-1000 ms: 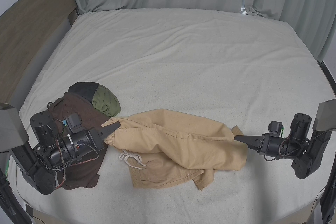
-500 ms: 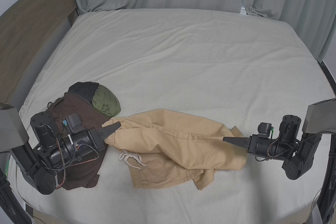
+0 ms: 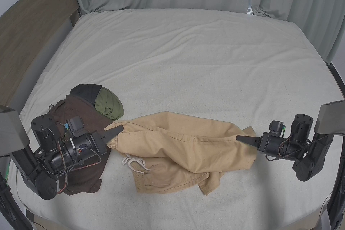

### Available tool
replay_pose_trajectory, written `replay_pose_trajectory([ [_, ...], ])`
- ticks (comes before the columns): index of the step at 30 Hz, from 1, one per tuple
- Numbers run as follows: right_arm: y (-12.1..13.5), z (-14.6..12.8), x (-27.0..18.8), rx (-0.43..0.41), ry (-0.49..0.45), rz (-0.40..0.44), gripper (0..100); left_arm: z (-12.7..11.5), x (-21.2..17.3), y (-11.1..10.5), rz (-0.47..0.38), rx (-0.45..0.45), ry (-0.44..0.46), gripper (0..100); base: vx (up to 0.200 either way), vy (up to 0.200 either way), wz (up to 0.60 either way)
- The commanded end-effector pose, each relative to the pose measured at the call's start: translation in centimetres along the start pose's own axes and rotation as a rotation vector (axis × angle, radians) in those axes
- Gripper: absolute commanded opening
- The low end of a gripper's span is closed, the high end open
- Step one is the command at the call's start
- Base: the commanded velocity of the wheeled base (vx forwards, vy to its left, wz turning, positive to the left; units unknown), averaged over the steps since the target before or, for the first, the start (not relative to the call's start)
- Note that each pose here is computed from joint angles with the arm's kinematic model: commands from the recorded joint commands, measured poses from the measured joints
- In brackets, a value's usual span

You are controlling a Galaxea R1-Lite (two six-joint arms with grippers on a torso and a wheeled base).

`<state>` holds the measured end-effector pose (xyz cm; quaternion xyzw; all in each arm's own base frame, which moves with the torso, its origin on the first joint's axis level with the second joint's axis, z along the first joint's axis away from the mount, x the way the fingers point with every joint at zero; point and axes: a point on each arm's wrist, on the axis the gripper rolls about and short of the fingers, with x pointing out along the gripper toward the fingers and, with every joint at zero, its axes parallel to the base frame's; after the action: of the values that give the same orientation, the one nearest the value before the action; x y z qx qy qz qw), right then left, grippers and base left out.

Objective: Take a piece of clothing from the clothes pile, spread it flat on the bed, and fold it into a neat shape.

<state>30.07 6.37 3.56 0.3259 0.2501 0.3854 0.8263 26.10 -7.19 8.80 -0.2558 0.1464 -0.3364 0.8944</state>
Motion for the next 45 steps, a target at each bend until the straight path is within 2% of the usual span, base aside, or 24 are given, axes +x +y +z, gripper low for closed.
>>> replay_pose_trajectory([
  [1,0.8,0.8,-0.6,-0.022,-0.027,0.009,0,0.1,0.0,0.0,-0.001,0.001,-0.003,0,0.000,0.000,0.00],
  [10,2.0,1.3,-1.3,-0.045,-0.047,0.023,0,0.8,0.3,-0.2,-0.012,0.018,-0.034,0,0.000,0.000,0.00],
  [21,5.8,1.8,-2.4,-0.118,-0.071,0.094,0,2.8,0.4,-0.4,-0.032,0.055,-0.107,0,0.000,0.000,0.00],
  [25,6.8,1.8,-2.6,-0.138,-0.075,0.115,0,4.0,0.3,-1.0,-0.070,0.086,-0.141,0,0.000,0.000,0.00],
  [45,8.9,2.8,-3.7,-0.202,-0.126,0.153,0,6.1,-0.6,-2.3,-0.139,0.145,-0.195,0,0.000,0.000,0.00],
])
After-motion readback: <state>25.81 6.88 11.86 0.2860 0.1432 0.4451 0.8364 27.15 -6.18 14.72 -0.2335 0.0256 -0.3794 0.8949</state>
